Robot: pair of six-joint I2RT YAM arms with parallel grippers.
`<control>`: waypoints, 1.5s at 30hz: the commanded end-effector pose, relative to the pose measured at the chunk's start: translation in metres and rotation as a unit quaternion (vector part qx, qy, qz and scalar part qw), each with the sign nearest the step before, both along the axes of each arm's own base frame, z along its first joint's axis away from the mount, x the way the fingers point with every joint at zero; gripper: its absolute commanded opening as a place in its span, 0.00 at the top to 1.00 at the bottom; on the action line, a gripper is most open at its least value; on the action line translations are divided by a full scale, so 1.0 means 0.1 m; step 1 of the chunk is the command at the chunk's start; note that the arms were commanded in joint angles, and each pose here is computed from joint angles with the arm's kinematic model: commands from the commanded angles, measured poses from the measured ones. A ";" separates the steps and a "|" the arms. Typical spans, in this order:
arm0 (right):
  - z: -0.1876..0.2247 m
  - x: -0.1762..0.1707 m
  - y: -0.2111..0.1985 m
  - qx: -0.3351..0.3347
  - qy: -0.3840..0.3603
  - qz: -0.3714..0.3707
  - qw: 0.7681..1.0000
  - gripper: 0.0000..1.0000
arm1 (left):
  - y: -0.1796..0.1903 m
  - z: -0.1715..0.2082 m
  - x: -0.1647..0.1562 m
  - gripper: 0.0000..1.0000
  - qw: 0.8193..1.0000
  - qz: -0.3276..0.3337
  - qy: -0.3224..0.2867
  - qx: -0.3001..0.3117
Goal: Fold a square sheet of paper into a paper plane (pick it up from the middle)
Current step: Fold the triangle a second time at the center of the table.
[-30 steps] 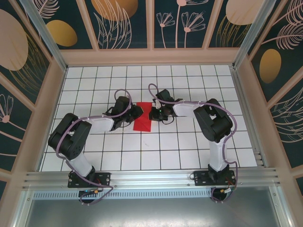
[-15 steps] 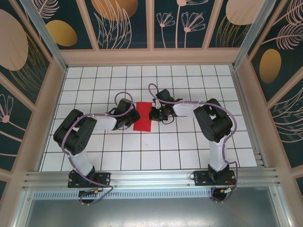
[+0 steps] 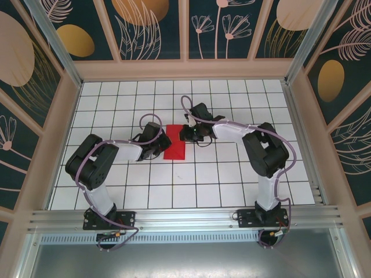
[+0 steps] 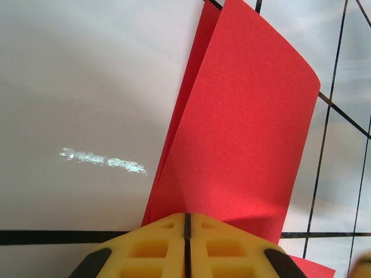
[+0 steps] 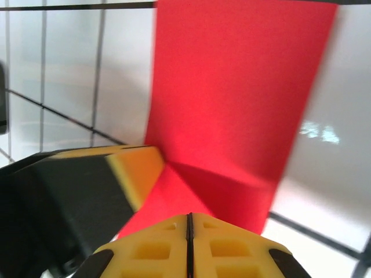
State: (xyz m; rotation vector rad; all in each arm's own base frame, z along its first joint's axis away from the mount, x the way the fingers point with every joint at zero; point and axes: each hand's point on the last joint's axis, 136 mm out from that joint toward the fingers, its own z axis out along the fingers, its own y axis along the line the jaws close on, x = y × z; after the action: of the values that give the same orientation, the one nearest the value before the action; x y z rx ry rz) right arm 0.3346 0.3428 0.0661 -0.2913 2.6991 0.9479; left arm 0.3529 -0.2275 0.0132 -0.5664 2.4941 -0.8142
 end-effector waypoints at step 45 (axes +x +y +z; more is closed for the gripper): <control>-0.28 -0.54 0.22 -0.079 0.018 0.096 0.992 0.92 | 0.24 -0.47 -0.31 0.89 0.996 0.020 0.077 0.048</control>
State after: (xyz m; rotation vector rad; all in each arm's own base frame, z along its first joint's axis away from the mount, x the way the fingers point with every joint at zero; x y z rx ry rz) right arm 0.2878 0.3669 0.0339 -0.5400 2.8178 0.8229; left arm 0.3527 -0.2273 0.0130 -0.5835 2.4827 -0.8274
